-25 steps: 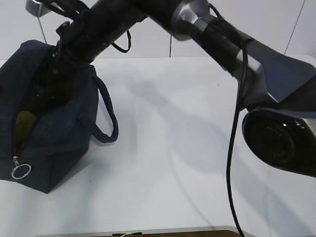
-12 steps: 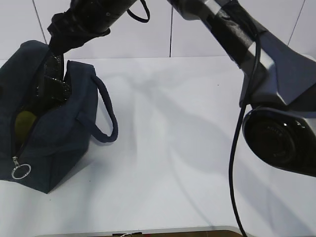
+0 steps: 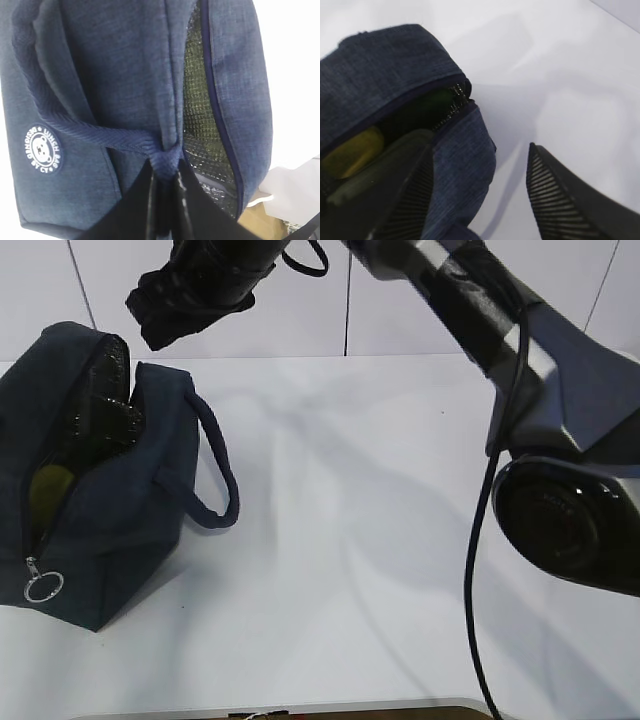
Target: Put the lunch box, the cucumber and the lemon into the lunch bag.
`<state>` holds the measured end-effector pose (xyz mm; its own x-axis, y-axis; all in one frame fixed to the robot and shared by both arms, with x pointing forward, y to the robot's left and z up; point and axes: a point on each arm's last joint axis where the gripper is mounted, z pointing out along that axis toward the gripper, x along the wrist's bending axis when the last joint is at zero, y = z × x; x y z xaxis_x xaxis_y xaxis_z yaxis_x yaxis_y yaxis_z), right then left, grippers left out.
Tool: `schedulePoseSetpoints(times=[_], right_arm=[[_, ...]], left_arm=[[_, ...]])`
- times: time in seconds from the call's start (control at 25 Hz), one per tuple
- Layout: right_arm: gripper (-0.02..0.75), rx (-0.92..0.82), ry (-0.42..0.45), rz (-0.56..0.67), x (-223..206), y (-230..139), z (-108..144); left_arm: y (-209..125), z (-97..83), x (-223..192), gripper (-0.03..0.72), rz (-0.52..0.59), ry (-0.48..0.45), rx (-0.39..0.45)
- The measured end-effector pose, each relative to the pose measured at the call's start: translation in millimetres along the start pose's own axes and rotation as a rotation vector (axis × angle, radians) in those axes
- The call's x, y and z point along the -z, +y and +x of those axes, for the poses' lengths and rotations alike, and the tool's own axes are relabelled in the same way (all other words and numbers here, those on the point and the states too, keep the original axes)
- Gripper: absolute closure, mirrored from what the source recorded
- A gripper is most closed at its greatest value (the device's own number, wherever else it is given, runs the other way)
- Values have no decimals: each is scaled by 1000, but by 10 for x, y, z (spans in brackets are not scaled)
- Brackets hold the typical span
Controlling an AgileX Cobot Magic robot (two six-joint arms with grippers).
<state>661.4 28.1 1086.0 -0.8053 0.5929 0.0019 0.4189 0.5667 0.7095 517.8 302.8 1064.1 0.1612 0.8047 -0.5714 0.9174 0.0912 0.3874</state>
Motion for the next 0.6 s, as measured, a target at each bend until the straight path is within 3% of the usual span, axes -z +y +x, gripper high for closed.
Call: schedulePoseSetpoints(times=[0.28,0.6], right_arm=[[266,-86,1,5,174,51,16],[266,-149,73,157,456,-117,155]], left_arm=[[-2,4,0,688,3,4,-8],[-4,6,0,688,4,6,-11]])
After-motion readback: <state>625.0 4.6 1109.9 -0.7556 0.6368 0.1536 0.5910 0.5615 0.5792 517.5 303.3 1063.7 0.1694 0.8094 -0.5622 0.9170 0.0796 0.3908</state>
